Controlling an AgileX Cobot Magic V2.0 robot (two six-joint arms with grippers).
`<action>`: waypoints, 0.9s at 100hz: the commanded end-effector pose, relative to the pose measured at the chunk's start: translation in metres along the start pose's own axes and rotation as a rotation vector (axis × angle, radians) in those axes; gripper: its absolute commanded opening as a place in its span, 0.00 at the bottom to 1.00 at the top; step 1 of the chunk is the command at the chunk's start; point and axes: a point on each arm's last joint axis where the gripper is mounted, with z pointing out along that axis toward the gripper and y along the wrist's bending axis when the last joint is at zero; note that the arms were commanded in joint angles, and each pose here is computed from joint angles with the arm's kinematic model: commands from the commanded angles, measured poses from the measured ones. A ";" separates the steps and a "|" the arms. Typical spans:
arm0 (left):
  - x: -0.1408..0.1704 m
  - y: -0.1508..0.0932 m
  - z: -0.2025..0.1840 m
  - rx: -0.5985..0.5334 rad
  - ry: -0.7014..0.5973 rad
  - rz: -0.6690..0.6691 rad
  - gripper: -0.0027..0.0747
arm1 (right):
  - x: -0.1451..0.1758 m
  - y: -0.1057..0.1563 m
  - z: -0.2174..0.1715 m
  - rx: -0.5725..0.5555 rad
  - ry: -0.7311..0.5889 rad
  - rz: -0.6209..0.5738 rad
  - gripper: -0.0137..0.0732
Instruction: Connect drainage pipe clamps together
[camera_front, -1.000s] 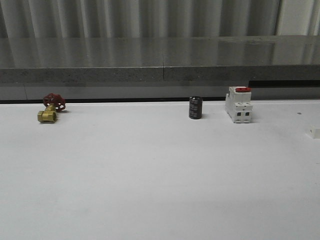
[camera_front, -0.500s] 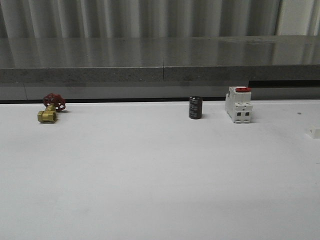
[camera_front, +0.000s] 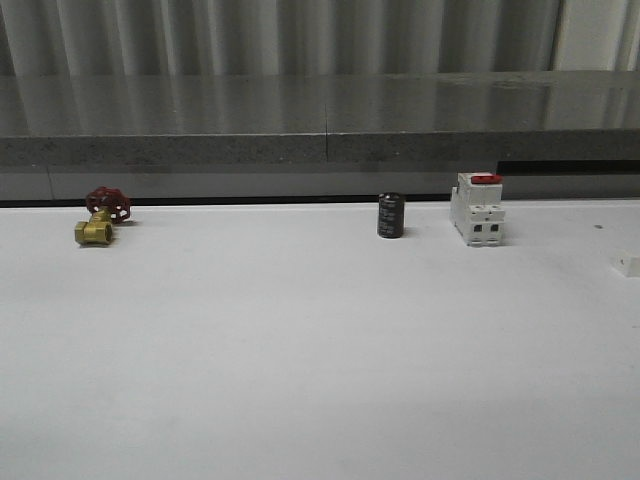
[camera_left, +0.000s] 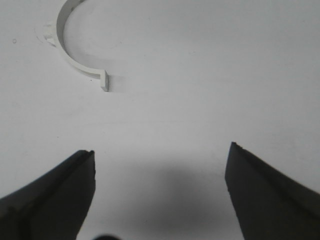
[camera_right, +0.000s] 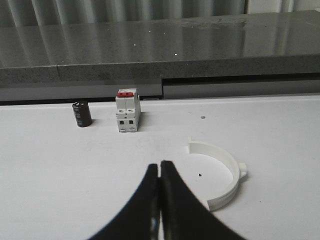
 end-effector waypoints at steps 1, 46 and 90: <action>-0.026 0.005 0.002 -0.020 -0.090 -0.013 0.72 | -0.014 0.001 -0.003 -0.004 -0.122 -0.010 0.08; -0.088 0.075 0.090 -0.025 0.058 -0.055 0.72 | -0.014 0.001 -0.003 -0.004 -0.122 -0.010 0.08; -0.106 0.107 0.164 -0.045 0.120 -0.043 0.72 | -0.014 0.001 -0.003 -0.004 -0.122 -0.010 0.08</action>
